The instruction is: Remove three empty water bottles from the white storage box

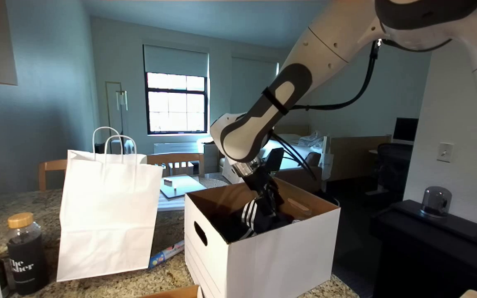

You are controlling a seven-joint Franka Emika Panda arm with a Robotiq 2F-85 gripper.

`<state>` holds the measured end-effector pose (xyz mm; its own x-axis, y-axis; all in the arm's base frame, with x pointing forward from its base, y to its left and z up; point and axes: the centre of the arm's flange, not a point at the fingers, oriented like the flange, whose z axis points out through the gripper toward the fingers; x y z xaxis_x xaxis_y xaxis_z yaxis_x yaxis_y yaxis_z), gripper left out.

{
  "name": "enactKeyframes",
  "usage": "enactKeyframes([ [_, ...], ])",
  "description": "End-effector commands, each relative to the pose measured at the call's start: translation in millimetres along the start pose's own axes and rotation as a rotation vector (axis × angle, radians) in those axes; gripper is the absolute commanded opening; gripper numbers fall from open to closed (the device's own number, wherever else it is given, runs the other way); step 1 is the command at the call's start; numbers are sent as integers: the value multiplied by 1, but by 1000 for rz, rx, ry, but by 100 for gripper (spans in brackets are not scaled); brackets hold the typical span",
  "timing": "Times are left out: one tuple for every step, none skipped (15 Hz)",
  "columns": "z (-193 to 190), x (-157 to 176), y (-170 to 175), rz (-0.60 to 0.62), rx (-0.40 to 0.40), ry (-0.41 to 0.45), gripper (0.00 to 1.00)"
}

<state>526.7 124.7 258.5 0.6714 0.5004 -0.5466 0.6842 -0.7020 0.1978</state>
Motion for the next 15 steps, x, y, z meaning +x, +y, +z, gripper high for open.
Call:
enactKeyframes([
  [9, -11, 9, 72, 13, -6, 100],
  [12, -11, 13, 79, 14, -10, 100],
  [16, -11, 17, 77, 7, -22, 100],
  [20, -12, 22, 88, -1, -28, 100],
  [25, -13, 28, 87, 2, -41, 100],
  [29, -14, 33, 91, 2, -45, 100],
  [34, -14, 36, 88, 6, -47, 100],
  [39, -13, 39, 102, 18, -39, 100],
  [43, -12, 41, 108, 32, -40, 100],
  [48, -9, 41, 131, 67, -25, 100],
  [54, -7, 41, 154, 88, -13, 100],
  [60, -5, 38, 183, 110, 1, 100],
  [64, -3, 38, 222, 123, 23, 100],
  [66, -1, 38, 256, 139, 45, 100],
  [68, 0, 40, 293, 152, 64, 100],
])
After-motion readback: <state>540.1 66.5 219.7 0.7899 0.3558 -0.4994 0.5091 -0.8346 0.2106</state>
